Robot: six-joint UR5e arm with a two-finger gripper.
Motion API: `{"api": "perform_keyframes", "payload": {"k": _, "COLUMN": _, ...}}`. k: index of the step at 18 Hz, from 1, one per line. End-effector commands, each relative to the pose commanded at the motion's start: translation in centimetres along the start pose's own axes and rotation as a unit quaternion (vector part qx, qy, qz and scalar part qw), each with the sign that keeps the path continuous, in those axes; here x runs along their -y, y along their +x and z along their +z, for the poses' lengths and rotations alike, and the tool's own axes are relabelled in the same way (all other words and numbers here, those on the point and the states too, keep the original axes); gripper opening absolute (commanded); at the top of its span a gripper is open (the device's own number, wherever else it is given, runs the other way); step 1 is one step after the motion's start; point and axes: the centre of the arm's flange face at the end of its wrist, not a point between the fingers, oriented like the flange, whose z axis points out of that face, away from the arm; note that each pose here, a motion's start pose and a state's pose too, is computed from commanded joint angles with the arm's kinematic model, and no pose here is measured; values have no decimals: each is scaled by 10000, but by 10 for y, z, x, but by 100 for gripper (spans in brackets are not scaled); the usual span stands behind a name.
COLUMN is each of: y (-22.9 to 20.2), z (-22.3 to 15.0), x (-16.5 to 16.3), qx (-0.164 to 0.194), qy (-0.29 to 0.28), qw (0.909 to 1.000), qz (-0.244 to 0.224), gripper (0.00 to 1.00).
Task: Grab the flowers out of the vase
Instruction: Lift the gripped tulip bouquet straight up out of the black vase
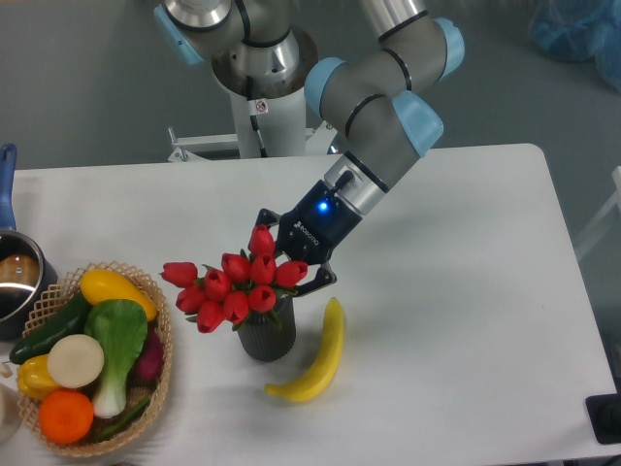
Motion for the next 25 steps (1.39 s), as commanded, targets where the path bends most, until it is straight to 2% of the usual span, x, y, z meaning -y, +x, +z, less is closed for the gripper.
{"api": "perform_keyframes", "payload": {"k": 4, "y": 7, "z": -8, "x": 8, "qx": 54, "qy": 49, "qw": 10000, "qz": 46, "gripper": 39}}
{"api": "perform_keyframes", "payload": {"k": 12, "y": 24, "z": -33, "x": 45, "qx": 178, "qy": 365, "qw": 9992, "qz": 47, "gripper": 39}}
{"api": "perform_keyframes", "payload": {"k": 20, "y": 42, "z": -51, "x": 75, "qx": 249, "qy": 598, "qw": 9976, "qz": 262, "gripper": 39}}
{"api": "perform_keyframes", "payload": {"k": 25, "y": 41, "z": -71, "x": 88, "qx": 296, "qy": 954, "qw": 9944, "qz": 353, "gripper": 39}}
